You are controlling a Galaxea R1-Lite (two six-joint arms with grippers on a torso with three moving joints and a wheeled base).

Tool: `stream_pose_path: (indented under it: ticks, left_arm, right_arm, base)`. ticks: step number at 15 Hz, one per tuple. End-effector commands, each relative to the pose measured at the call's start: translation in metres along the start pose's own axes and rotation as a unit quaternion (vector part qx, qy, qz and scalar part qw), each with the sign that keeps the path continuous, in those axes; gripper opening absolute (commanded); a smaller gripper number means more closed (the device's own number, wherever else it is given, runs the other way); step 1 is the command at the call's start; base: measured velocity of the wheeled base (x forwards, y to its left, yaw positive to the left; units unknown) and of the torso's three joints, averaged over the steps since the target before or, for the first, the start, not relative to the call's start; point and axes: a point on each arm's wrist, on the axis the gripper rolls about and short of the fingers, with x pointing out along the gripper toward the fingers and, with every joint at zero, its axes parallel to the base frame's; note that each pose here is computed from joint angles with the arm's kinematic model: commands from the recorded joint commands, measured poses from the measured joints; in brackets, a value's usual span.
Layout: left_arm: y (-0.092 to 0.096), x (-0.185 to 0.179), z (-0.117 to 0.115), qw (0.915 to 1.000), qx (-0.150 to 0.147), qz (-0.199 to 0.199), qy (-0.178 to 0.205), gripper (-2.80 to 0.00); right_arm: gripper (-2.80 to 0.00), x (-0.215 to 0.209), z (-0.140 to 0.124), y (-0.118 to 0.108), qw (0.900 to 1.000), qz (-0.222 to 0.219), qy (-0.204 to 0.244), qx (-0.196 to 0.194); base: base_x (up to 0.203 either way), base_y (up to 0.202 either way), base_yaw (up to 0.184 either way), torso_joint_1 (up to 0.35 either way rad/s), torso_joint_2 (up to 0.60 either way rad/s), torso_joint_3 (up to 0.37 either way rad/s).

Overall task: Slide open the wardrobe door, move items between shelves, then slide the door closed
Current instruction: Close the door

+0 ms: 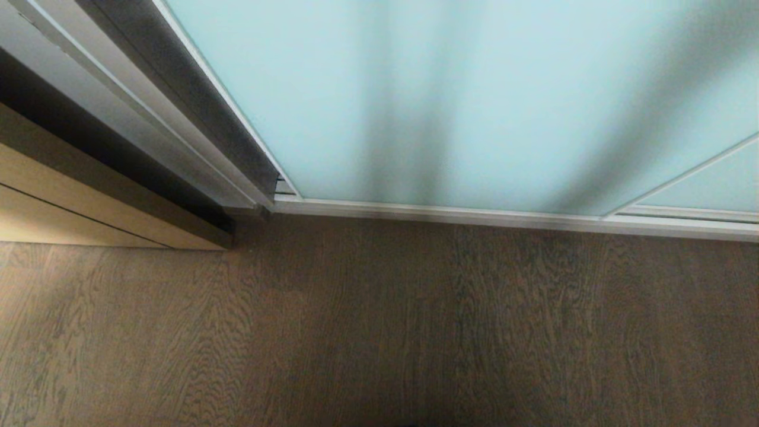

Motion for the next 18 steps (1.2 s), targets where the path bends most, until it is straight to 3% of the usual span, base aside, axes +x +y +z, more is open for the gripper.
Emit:
stream_pose_path:
  ticks: [1, 3, 6, 9, 14, 16, 18]
  left_arm:
    - [0.0, 0.0, 0.0, 1.0, 0.0, 0.0, 0.001, -2.8]
    - [0.0, 0.0, 0.0, 1.0, 0.0, 0.0, 0.001, -2.8]
    - [0.0, 0.0, 0.0, 1.0, 0.0, 0.0, 0.001, -2.8]
    - [0.0, 0.0, 0.0, 1.0, 0.0, 0.0, 0.001, -2.8]
    - [0.0, 0.0, 0.0, 1.0, 0.0, 0.0, 0.001, -2.8]
    - [0.0, 0.0, 0.0, 1.0, 0.0, 0.0, 0.001, -2.8]
    - [0.0, 0.0, 0.0, 1.0, 0.0, 0.0, 0.001, -2.8]
  right_arm:
    - [-2.8, -0.037, 0.003, 0.01, 0.995, 0.094, 0.003, 0.023]
    - [-2.8, -0.076, -0.005, 0.004, 0.989, 0.143, 0.03, 0.03]
    - [-2.8, -0.121, -0.029, -0.009, 0.98, 0.18, 0.074, 0.035]
    - [-2.8, -0.154, -0.075, -0.019, 0.973, 0.195, 0.123, 0.022]
    - [-2.8, -0.166, -0.152, -0.022, 0.954, 0.208, 0.214, 0.003]
    - [-2.8, -0.169, -0.161, -0.024, 0.955, 0.197, 0.221, 0.005]
    - [-2.8, -0.178, -0.167, -0.028, 0.947, 0.233, 0.219, 0.018]
  base:
    - [0.0, 0.0, 0.0, 0.0, 0.0, 0.0]
    - [0.0, 0.0, 0.0, 0.0, 0.0, 0.0]
    - [0.0, 0.0, 0.0, 0.0, 0.0, 0.0]
    - [0.0, 0.0, 0.0, 0.0, 0.0, 0.0]
    - [0.0, 0.0, 0.0, 0.0, 0.0, 0.0]
    - [0.0, 0.0, 0.0, 0.0, 0.0, 0.0]
    - [0.0, 0.0, 0.0, 0.0, 0.0, 0.0]
